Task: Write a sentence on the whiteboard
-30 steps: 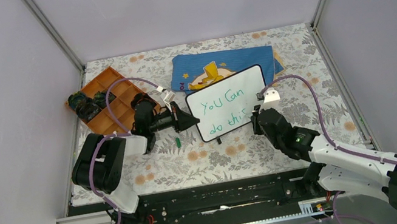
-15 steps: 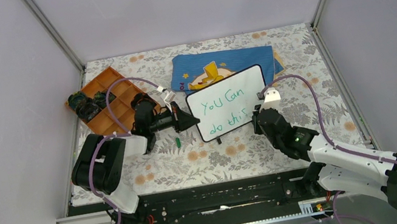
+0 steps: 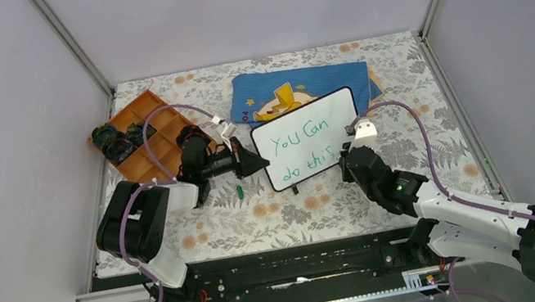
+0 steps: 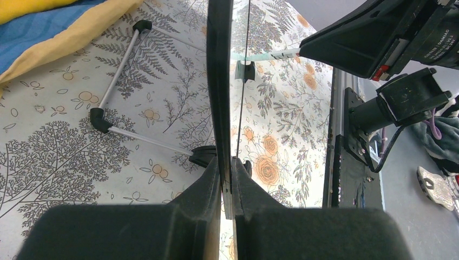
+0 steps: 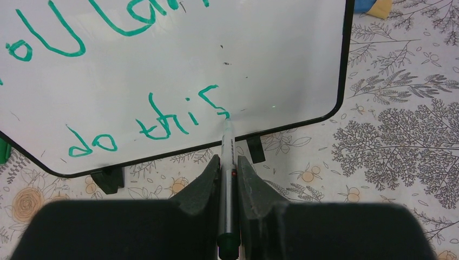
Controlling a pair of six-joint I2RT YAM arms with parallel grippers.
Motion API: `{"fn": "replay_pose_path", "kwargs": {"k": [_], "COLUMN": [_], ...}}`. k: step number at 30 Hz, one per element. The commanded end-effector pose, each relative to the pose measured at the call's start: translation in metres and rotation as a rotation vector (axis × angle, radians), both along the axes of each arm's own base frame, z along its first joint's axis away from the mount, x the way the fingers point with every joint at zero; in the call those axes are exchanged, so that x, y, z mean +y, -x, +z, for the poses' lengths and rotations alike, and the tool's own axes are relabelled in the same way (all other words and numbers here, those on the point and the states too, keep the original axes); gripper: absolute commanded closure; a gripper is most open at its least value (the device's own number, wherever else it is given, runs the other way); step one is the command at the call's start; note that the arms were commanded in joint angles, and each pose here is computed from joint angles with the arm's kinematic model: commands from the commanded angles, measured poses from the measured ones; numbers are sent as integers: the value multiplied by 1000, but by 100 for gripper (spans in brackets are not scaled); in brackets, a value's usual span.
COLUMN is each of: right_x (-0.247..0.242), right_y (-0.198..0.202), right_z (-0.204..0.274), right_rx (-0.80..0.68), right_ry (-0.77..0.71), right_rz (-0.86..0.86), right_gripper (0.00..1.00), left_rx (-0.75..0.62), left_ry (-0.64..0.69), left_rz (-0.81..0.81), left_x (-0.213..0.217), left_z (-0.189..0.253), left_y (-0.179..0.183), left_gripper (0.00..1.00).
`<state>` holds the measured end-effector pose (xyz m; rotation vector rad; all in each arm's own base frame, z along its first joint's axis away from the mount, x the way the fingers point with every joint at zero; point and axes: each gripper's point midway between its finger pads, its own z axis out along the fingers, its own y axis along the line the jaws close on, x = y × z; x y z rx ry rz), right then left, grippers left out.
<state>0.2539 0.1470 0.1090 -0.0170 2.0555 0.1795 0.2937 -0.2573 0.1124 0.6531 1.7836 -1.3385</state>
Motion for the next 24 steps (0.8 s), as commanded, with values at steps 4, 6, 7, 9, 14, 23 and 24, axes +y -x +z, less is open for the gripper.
{"fn": "replay_pose_path", "kwargs": {"k": [4, 6, 7, 9, 14, 23, 24], "right_x": [10, 13, 14, 16, 22, 29, 28], "right_y": [0, 1, 0, 0, 0, -2, -2], "right_z": [-1, -1, -1, 2, 6, 12, 13], "right_rx": [15, 20, 21, 16, 10, 2, 1], "right_ry": [-30, -35, -37, -48, -75, -105, -106], "right_rz": [49, 60, 61, 70, 87, 99, 100], "right_gripper": [100, 100, 100, 100, 100, 100, 100], "left_rx": [108, 106, 106, 105, 107, 104, 104], "left_ry": [-79, -79, -80, -79, -80, -80, -80], "left_rz": [-28, -29, -27, -28, -29, -28, -27], "left_x": [0, 0, 0, 0, 0, 0, 0], "left_z": [-36, -36, -36, -36, -37, -36, -36], "left_y": [21, 21, 20, 20, 21, 20, 20], "left_gripper": [100, 100, 100, 100, 100, 100, 100]}}
